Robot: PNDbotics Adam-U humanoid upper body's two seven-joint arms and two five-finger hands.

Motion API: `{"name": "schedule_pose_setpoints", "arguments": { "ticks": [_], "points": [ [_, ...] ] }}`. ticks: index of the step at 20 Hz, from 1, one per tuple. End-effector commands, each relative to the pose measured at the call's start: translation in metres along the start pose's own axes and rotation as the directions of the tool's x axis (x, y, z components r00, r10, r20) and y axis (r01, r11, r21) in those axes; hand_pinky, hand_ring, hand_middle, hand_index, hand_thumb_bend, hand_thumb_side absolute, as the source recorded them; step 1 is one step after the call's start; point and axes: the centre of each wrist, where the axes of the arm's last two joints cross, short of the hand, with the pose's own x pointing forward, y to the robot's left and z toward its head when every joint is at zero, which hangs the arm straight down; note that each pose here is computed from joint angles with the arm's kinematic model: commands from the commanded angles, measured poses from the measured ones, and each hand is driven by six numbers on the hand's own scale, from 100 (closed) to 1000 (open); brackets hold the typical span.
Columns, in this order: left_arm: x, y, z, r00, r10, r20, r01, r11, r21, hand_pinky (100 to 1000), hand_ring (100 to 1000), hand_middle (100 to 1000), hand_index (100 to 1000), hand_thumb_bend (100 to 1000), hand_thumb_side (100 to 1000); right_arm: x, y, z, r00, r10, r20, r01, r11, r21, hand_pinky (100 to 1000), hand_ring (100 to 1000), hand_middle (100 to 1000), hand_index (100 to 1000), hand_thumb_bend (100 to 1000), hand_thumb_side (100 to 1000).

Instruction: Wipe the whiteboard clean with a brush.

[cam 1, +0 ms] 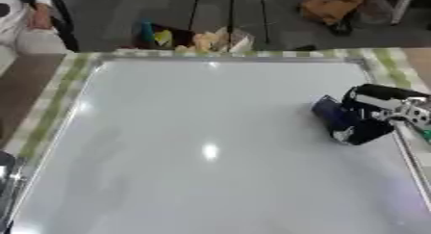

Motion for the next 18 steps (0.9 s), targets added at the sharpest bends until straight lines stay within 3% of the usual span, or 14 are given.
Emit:
{"name": "schedule_pose_setpoints", "arguments": {
  "ticks": [1, 12, 18],
  "points": [
    [0.005, 0.002, -0.007, 1.0, 0.003, 0.029, -0.003, 1.0, 0.009, 699, 826, 756, 768, 214, 978, -0.017, -0.006, 0.005, 0.998, 0.015, -0.067, -0.016, 1.0, -0.021, 519, 531, 287, 371, 100, 346],
    [0.005, 0.002, -0.008, 0.999, 0.006, 0.033, -0.006, 1.0, 0.006, 699, 825, 757, 768, 216, 977, -0.026, -0.01, 0.008, 0.991, -0.007, -0.13, -0.002, 0.998, -0.063, 518, 530, 281, 372, 100, 345],
    [0.005, 0.001, -0.008, 0.999, 0.007, 0.034, -0.008, 1.0, 0.008, 699, 825, 757, 768, 215, 977, -0.016, -0.004, 0.007, 0.994, 0.048, -0.094, -0.052, 0.998, -0.03, 529, 542, 285, 375, 100, 345]
  ]
}}
